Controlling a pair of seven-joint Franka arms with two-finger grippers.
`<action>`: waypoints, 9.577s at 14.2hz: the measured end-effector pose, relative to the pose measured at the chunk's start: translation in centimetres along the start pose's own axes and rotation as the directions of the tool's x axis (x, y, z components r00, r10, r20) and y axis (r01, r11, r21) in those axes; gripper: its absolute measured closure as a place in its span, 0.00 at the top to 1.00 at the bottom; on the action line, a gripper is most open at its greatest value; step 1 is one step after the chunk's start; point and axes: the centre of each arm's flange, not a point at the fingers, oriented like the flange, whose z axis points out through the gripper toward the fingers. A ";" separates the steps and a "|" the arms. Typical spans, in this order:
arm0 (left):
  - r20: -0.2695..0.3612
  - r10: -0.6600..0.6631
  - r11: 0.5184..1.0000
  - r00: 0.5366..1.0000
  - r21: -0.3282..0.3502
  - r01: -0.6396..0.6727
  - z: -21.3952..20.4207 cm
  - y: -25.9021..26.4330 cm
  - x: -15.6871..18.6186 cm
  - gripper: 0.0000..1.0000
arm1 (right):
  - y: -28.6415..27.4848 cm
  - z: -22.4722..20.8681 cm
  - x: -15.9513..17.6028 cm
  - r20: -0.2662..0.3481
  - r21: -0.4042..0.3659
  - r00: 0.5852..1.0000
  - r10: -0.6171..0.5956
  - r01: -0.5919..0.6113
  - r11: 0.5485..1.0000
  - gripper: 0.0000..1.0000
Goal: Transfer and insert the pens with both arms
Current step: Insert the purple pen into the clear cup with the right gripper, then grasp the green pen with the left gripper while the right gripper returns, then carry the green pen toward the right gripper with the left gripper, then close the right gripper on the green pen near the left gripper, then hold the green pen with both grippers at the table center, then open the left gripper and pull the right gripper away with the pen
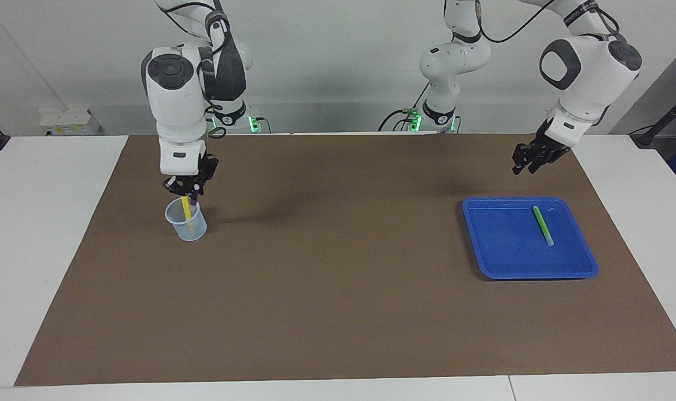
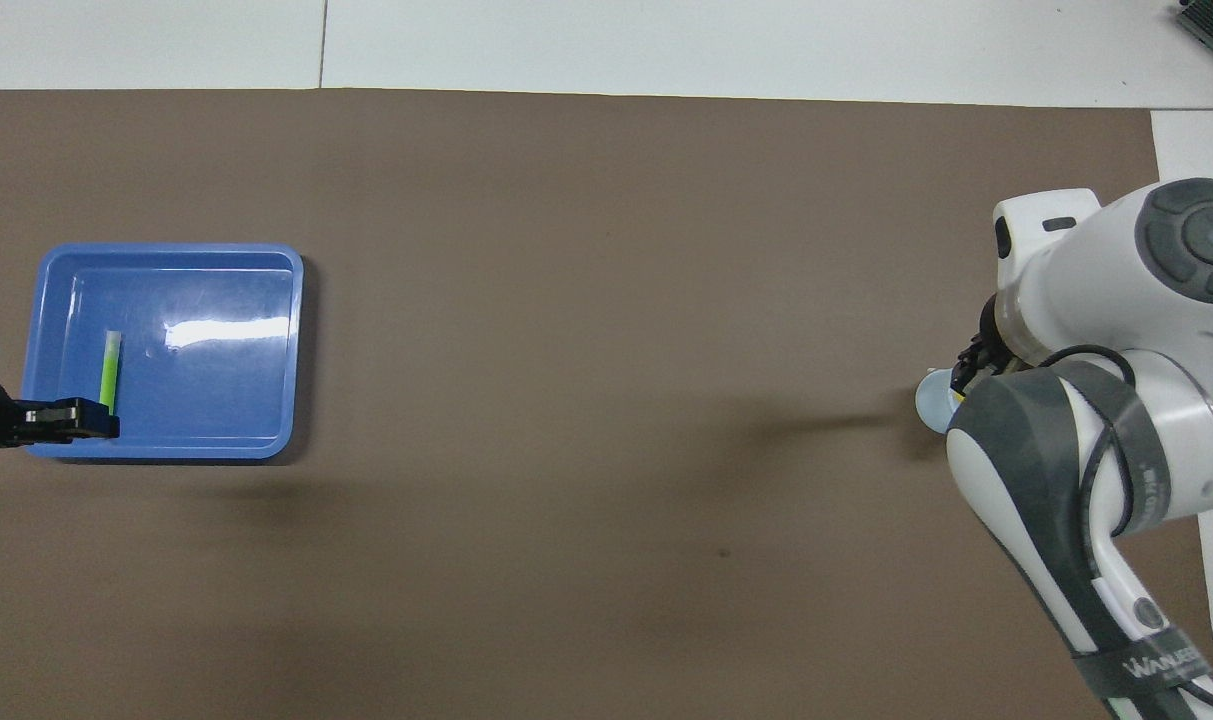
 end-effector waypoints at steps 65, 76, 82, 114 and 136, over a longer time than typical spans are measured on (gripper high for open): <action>0.335 -0.813 0.428 0.476 -0.210 0.879 -0.6 16.2 8.2 0.19 | -15.5 -3.0 11.9 0.229 0.631 0.392 0.891 -0.757 0.171 1.00; 0.448 -0.876 0.108 0.179 -0.180 0.978 -1.1 24.6 -0.2 0.19 | -15.5 -3.5 12.2 0.316 0.663 0.312 0.896 -0.748 0.027 1.00; 0.467 -0.879 0.021 0.097 -0.166 0.986 -1.6 27.2 -2.3 0.19 | -24.5 -5.8 18.4 0.342 0.710 0.102 0.934 -0.680 -0.185 1.00; 0.486 -0.872 -0.018 0.064 -0.163 0.986 -1.4 28.1 -3.1 0.19 | -27.2 -8.8 20.3 0.396 0.715 0.092 0.914 -0.655 -0.244 0.17; 0.497 -0.864 -0.027 0.081 -0.205 0.978 -3.5 27.8 -3.7 0.49 | -25.0 -7.5 20.0 0.338 0.733 0.118 0.934 -0.656 -0.182 0.17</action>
